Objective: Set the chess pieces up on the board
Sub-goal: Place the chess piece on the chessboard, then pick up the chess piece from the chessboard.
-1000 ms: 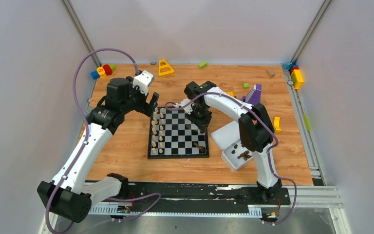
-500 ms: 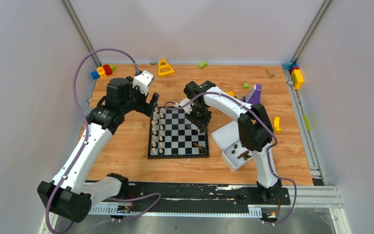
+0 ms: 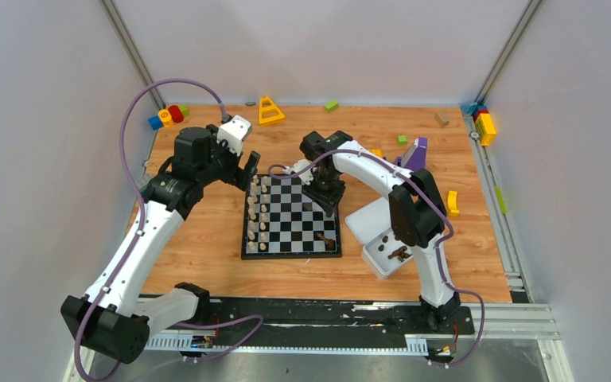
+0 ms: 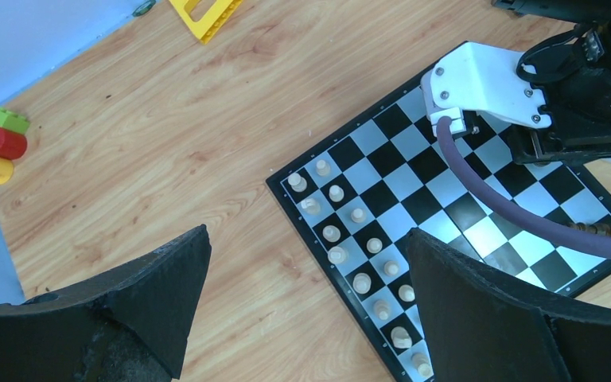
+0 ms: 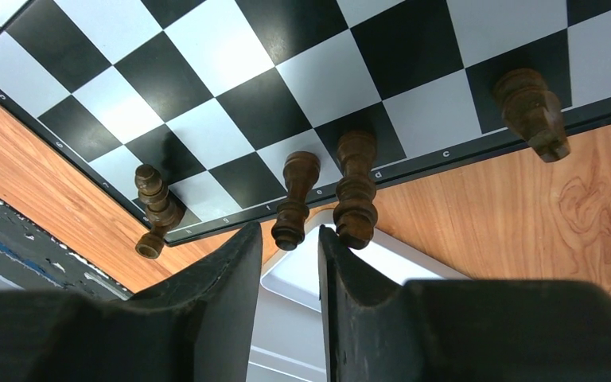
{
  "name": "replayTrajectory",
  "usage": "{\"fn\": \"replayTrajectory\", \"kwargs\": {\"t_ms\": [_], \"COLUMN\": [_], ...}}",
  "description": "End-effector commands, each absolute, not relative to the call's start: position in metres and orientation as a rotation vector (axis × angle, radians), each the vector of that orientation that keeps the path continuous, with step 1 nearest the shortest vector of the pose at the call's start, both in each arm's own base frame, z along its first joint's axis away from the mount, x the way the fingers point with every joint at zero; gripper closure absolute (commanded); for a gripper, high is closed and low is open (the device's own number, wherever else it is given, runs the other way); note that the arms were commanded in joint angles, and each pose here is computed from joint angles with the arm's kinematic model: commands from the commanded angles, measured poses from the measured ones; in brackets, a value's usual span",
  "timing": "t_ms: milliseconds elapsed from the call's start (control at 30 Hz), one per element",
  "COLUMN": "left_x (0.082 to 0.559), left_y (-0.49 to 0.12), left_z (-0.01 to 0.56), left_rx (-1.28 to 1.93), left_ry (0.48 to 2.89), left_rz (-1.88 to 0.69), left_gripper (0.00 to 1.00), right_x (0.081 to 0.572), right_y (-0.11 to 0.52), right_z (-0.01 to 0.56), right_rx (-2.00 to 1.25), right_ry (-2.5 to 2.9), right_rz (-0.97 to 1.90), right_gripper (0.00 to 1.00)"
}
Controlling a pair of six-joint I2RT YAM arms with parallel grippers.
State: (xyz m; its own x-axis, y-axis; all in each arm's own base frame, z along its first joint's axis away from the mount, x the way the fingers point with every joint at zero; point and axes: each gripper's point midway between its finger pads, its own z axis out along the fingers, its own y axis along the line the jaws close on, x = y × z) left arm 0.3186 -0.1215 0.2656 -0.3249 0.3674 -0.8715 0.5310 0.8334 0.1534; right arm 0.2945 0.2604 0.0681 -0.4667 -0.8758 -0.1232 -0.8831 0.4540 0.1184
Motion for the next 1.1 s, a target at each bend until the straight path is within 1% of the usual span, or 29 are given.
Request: {"fn": "replayTrajectory", "kwargs": {"t_ms": [0,233,367,467,700,833,900,967,1033,1067], "left_x": [0.321,0.323,0.324,0.322,0.318,0.317,0.308,0.293,0.275,0.268], "left_y": [-0.119,-0.118,-0.12,-0.124,-0.131,-0.133,-0.144,-0.163,-0.181,-0.191], "left_z": [0.283,0.28,0.273,0.265,0.258,0.256,0.246,0.236,0.226,0.223], "left_rx": [0.666,0.672,0.677,0.702,0.753,0.781,0.864,0.988,1.117,1.192], "left_ry": [1.887,1.887,1.903,1.916,1.908,1.895,1.88,1.835,1.763,1.7], "left_rz": [-0.17,-0.16,-0.169,-0.193,-0.235,-0.241,-0.31,-0.436,-0.572,-0.636], "left_gripper": [0.0,0.0,0.0,0.0,0.0,0.0,0.0,0.0,0.01,0.03], "right_x": [0.297,0.284,0.27,0.253,0.226,0.222,0.222,0.221,0.22,0.219], "right_y": [0.271,0.27,0.275,0.277,0.275,0.278,0.28,0.282,0.283,0.283], "right_z": [0.083,0.1,0.122,0.129,0.117,0.108,0.106,0.104,0.103,0.103], "right_rx": [-1.589,-1.547,-1.534,-1.548,-1.561,-1.562,-1.558,-1.548,-1.537,-1.533], "right_ry": [2.601,2.595,2.472,2.367,2.291,2.282,2.28,2.277,2.278,2.278], "right_rz": [0.29,0.354,0.479,0.588,0.72,0.744,0.755,0.768,0.776,0.781], "right_gripper": [0.65,0.64,0.63,0.61,0.47,0.45,0.45,0.47,0.48,0.48]}}
